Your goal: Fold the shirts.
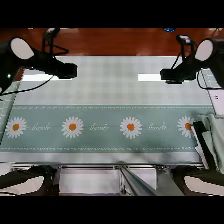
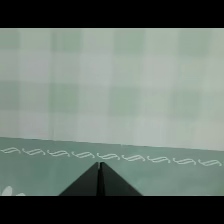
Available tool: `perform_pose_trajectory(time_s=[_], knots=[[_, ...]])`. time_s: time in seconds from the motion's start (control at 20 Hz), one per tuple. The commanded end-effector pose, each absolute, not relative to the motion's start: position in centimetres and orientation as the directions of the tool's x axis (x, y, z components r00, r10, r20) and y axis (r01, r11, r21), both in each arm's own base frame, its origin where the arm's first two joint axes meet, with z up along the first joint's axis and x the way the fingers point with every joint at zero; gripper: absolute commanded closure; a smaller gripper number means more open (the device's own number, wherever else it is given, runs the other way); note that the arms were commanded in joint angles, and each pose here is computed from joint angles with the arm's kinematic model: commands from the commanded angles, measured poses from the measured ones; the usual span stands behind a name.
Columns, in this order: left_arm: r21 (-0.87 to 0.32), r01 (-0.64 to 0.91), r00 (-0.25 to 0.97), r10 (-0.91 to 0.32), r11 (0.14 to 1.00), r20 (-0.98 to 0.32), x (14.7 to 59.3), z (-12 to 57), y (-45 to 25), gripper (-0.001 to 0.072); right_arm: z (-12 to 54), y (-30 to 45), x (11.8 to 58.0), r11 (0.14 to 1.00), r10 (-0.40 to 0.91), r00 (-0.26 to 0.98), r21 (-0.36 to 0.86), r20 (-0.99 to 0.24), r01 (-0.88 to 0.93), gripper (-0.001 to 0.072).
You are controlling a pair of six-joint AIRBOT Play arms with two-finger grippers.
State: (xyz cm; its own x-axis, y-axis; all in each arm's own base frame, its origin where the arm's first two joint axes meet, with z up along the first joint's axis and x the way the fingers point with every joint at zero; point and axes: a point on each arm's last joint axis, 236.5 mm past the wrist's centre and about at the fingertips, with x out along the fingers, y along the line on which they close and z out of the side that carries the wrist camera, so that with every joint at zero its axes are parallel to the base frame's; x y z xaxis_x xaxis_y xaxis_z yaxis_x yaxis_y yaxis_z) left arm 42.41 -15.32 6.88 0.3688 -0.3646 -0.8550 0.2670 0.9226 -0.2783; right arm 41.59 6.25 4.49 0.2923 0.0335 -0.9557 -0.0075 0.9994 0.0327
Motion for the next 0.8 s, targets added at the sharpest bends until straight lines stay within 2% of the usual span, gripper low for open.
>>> perform_pose_trajectory(time_s=[0.0,0.75], knots=[[-0.257,0.250,0.291,-0.326,0.933,-0.899,41.30,4.87,-14.68,0.0688,2.65,5.77,40.79,0.999,-0.042,0.222,-0.045,-0.974,-0.010,0.0684],[-0.258,0.249,0.275,-0.324,0.933,-0.905,41.00,4.58,-14.65,0.0688,2.68,5.68,40.83,0.999,-0.045,0.224,-0.049,-0.974,-0.011,0.0684]])
